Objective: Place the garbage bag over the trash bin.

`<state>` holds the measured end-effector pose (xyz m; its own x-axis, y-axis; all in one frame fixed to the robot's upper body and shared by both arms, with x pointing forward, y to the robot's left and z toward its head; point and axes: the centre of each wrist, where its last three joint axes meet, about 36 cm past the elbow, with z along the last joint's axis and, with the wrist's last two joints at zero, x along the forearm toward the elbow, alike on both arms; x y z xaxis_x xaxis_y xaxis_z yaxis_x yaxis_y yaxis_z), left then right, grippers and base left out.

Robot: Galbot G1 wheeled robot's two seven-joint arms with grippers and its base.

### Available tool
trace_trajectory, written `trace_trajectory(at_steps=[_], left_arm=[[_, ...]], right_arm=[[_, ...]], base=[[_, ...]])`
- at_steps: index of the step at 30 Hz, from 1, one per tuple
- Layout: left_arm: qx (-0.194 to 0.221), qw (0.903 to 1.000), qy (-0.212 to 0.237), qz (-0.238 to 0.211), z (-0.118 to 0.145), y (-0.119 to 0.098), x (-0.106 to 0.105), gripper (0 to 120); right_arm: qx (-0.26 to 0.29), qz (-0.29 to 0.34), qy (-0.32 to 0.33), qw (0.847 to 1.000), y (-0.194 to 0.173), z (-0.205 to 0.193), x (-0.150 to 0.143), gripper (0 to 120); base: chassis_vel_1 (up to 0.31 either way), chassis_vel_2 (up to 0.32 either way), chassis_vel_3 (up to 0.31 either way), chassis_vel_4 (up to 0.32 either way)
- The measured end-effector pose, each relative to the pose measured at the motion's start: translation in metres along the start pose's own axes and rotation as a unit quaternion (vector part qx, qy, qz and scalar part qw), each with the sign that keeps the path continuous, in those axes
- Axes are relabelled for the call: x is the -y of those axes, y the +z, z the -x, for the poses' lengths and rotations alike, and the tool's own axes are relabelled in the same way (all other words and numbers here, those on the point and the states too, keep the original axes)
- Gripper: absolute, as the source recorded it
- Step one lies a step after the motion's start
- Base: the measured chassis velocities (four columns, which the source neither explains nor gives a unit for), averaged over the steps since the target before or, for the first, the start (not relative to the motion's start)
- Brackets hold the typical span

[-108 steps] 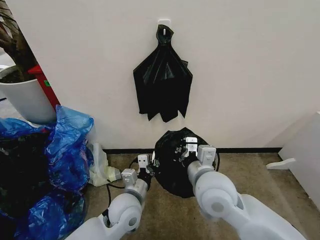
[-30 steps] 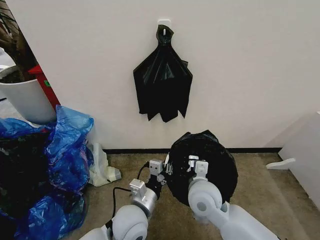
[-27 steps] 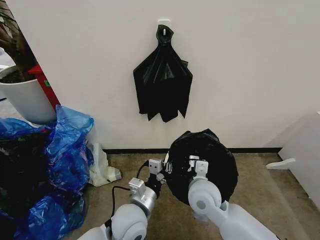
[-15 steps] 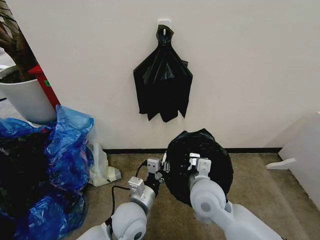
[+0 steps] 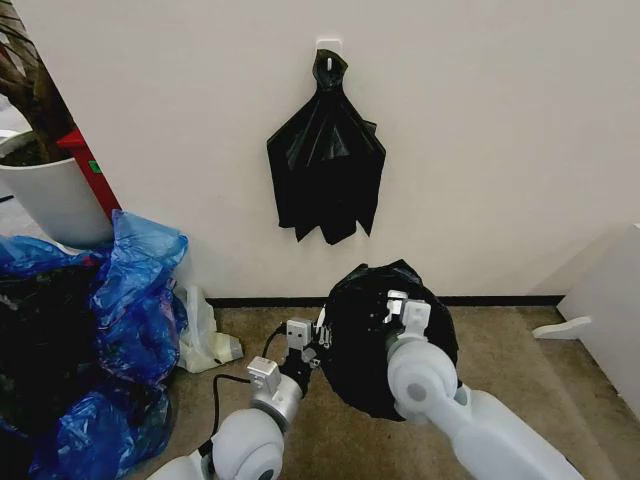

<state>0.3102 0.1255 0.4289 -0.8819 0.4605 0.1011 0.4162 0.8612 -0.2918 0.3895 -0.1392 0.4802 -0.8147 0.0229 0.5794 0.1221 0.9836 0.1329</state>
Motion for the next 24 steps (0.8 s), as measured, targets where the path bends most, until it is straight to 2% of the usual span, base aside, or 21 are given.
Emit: trace_trajectory(at_steps=[5,14,24], left_arm=[[0.001,1.0,0.004,-0.002,-0.002,-0.002,0.002,1],[0.003,1.0,-0.001,0.0,0.0,-0.001,0.001,1],[0.015,0.9999,-0.003,-0.002,-0.009,-0.012,0.001,1]], right_arm=[[-0.001,0.003,0.002,1.0,0.001,0.003,0.003,0],[-0.007,-0.007,-0.037,0.999,0.014,-0.031,-0.01,0],[-0.021,-0.012,-0.009,1.0,0.024,-0.012,-0.004,0]], base=[[0.0,0.0,0.0,0.0],[0.0,0.0,0.0,0.0],[0.0,0.0,0.0,0.0]])
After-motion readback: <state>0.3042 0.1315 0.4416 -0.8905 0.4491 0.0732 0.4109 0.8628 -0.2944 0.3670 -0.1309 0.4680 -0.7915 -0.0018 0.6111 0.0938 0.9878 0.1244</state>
